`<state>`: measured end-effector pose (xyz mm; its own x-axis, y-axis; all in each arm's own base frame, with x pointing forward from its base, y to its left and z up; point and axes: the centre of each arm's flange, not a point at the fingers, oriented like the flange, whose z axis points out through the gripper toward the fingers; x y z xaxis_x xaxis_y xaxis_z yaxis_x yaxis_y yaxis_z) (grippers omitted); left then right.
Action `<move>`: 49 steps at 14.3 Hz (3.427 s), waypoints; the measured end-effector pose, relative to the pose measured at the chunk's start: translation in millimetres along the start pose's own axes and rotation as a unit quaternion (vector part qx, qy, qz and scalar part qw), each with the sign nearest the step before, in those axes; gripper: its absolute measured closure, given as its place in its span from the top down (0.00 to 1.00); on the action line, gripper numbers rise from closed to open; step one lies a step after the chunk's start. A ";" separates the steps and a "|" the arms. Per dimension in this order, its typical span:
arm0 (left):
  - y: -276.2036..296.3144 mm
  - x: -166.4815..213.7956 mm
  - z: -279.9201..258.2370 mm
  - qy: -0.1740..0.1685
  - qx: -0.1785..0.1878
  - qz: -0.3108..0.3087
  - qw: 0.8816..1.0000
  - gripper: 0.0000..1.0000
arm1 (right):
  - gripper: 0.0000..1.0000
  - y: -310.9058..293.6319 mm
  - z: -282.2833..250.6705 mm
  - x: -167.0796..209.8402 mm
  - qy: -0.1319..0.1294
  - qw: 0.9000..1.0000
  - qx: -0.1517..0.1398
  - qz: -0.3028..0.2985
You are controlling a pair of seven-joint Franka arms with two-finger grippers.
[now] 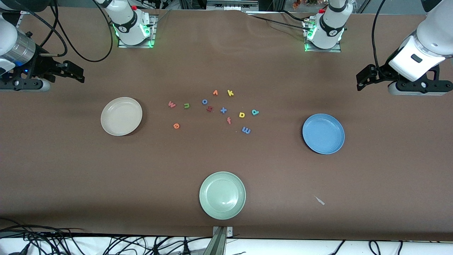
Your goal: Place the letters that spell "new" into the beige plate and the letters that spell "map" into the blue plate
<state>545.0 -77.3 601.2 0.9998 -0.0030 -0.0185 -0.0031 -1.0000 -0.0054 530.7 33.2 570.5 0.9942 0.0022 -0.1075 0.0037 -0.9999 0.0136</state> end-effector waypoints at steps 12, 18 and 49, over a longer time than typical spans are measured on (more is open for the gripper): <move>2.3 -0.2 -0.6 0.001 0.000 0.002 1.000 1.00 | 1.00 -12.3 -1.9 -1.0 0.003 1.000 -0.002 -0.011; 2.4 -0.1 -0.4 0.000 0.000 0.002 1.000 1.00 | 1.00 -21.8 -7.9 -2.1 0.016 1.000 -0.003 -0.017; 6.7 -0.5 0.1 0.000 0.000 0.006 1.000 1.00 | 1.00 -14.3 -8.2 -0.6 0.024 1.000 -0.007 0.005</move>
<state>544.4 -84.1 601.1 0.9997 -0.0151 -0.0185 -0.0152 -0.9999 -0.0054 530.9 47.7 578.5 0.9982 -0.0060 -0.0604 -0.0043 -0.9996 0.0281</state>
